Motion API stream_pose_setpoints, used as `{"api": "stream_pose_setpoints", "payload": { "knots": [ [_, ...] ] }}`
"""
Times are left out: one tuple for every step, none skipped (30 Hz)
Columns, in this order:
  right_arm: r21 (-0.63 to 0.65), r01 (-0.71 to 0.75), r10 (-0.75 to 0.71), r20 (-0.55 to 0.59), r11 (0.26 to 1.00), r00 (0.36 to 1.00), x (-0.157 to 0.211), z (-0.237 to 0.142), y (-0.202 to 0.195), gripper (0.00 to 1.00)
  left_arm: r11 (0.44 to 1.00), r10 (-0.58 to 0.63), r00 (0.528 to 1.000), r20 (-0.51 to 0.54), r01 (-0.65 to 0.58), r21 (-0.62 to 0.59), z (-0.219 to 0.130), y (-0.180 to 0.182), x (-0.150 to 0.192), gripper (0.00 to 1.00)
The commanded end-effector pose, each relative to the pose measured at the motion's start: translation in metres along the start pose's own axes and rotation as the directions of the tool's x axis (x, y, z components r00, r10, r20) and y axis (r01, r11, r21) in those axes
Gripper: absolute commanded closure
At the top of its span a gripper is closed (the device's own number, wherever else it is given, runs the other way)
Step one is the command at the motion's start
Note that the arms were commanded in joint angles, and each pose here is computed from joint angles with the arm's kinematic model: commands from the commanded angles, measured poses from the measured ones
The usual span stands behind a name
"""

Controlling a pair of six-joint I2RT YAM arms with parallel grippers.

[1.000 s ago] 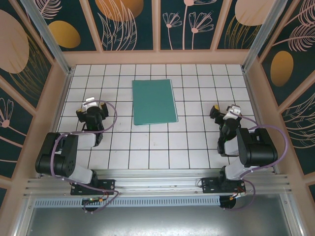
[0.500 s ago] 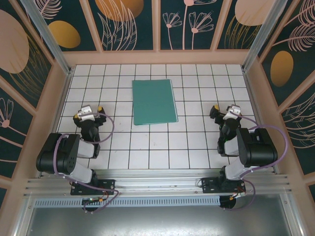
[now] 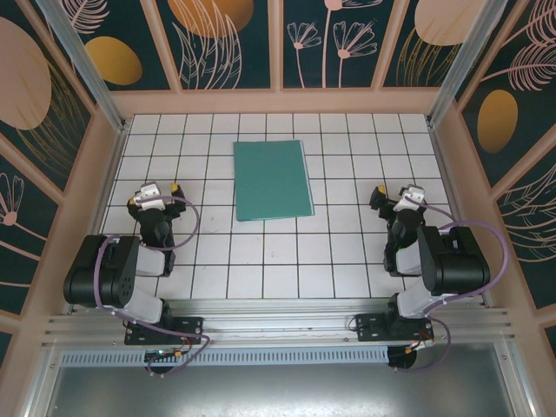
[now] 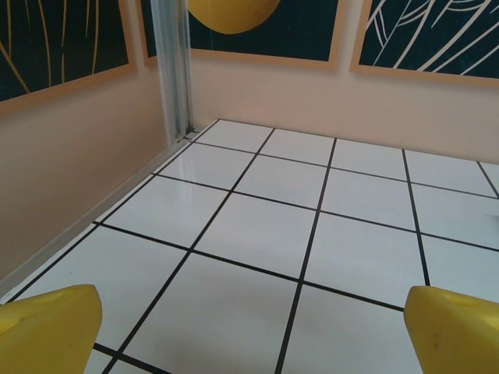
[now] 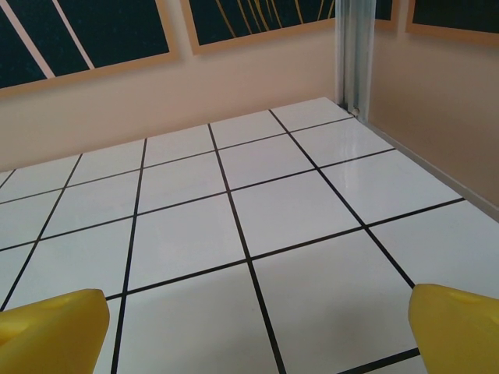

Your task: Put the files into the folder

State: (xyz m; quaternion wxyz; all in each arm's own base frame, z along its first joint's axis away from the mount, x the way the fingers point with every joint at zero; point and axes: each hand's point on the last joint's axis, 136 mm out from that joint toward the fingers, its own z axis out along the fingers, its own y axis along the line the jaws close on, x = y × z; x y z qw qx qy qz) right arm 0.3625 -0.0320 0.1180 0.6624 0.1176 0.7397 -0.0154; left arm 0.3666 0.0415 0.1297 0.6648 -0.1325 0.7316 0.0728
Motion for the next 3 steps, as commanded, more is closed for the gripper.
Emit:
{"api": "stream_pose_setpoints", "payload": {
  "knots": [
    [-0.018,0.013,-0.012,0.041,1.0,0.999,-0.0115,0.004,0.0054,0.01,1.0,-0.022,0.999,0.031,0.022,0.007,-0.0005,-0.0003,-0.0083,0.01],
    [-0.022,0.017,-0.016,0.041,1.0,0.999,-0.0115,0.0041,0.0066,0.01,1.0,-0.023,0.999,0.033,0.023,0.007,-0.0005,-0.0003,-0.009,0.01],
    [-0.027,0.023,-0.022,0.041,0.999,0.999,-0.0115,0.004,0.0083,0.01,1.0,-0.022,0.999,0.031,0.022,0.007,-0.0005,-0.0003,-0.0085,0.01]
  ]
}}
